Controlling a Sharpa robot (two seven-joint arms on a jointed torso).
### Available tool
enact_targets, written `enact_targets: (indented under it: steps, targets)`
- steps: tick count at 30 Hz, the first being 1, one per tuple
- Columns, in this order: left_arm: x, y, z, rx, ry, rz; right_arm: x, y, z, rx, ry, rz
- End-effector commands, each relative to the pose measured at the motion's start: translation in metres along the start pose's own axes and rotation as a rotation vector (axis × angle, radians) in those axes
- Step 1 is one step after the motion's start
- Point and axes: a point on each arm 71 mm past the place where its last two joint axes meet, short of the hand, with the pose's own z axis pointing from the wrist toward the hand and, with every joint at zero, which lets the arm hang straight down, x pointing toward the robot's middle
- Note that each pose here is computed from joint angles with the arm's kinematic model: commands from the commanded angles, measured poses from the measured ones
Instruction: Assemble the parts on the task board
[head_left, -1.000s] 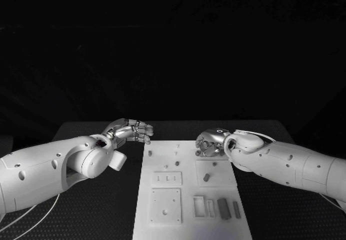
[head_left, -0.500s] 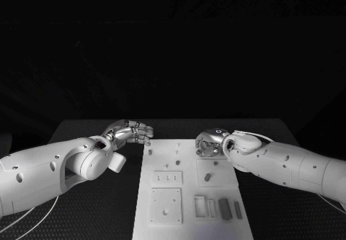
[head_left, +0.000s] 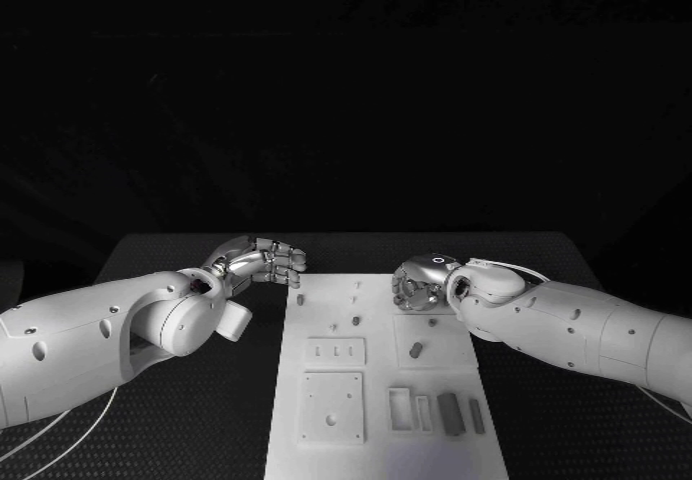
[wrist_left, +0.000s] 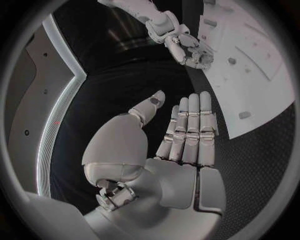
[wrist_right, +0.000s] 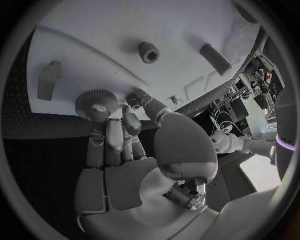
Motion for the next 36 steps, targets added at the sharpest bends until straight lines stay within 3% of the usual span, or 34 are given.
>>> enact_targets:
  steps: [1, 24, 27, 30, 36]
  targets:
    - [0.0006, -0.0016, 0.0000, 0.010, 0.013, 0.001, 0.002, 0.000, -0.001, -0.001, 0.013, -0.019]
    - [-0.0025, -0.0010, -0.0001, 0.007, 0.004, 0.001, 0.007, 0.003, 0.000, -0.009, 0.025, -0.033]
    - [-0.0026, -0.0010, -0.0002, 0.007, 0.003, 0.001, 0.005, 0.003, -0.001, -0.005, -0.001, -0.034]
    - [-0.0027, -0.0010, -0.0002, 0.008, 0.003, 0.002, 0.000, 0.005, -0.002, 0.017, -0.076, -0.020]
    - [-0.0041, -0.0009, -0.0007, 0.008, -0.002, 0.001, -0.005, 0.011, -0.005, 0.031, -0.132, -0.018]
